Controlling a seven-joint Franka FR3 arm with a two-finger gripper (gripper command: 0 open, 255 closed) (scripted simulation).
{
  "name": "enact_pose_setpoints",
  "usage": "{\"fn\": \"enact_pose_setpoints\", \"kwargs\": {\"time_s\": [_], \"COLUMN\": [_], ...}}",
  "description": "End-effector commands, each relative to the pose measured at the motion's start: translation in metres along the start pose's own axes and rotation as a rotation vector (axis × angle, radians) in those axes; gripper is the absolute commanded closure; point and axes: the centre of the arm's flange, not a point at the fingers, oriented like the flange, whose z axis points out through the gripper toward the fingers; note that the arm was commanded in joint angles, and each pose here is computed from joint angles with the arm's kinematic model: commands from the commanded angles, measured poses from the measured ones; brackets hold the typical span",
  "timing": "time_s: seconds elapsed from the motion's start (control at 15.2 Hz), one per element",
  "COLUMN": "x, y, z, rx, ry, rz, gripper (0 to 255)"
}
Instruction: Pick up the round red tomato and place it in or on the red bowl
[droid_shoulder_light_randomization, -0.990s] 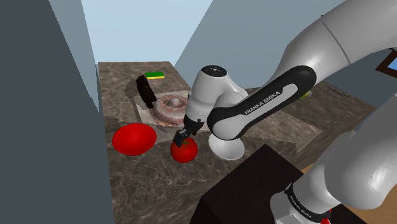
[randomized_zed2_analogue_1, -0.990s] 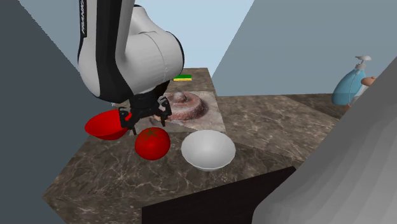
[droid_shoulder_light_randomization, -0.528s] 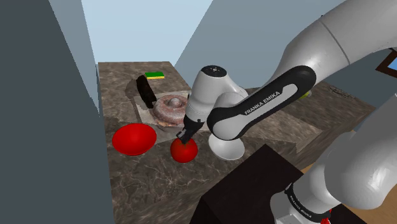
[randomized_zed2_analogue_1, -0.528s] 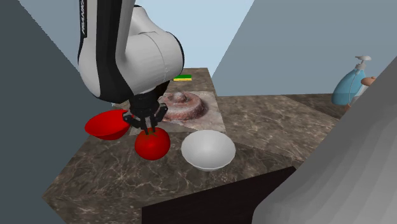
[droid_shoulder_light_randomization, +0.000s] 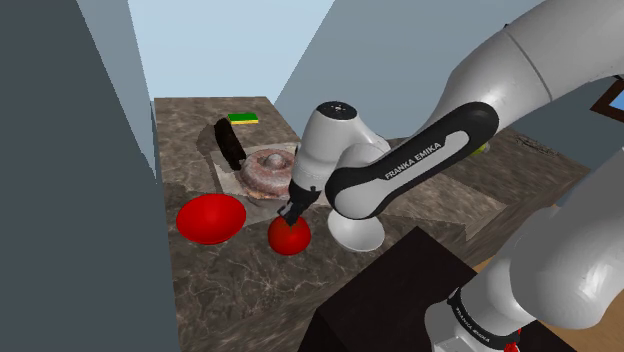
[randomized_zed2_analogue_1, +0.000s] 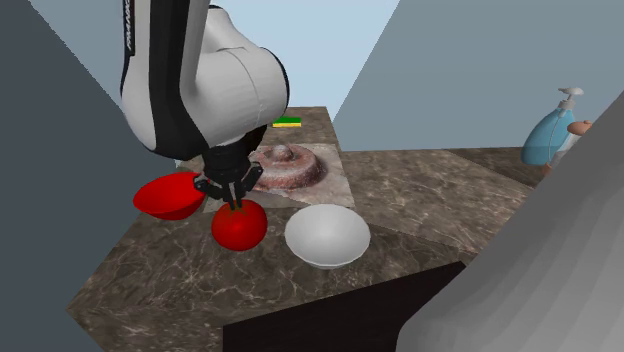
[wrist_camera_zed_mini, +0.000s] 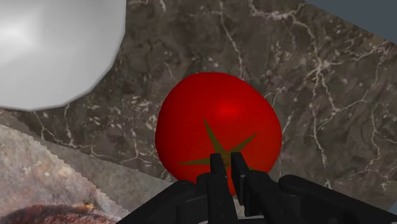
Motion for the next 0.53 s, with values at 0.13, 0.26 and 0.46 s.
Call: {"fn": "enact_pose_setpoints", "kwargs": {"time_s": [0.13,0.26,0.46], "x": [0.003,0.004,0.007], "y": [0.0,0.0,0.001], "z": [-0.018,-0.029,-0.044], "rx": [0.0,0.0,0.0], "ry": [-0.001,-0.001,-0.001], "rz": [0.0,0.0,0.0], "gripper": [255,255,255]}}
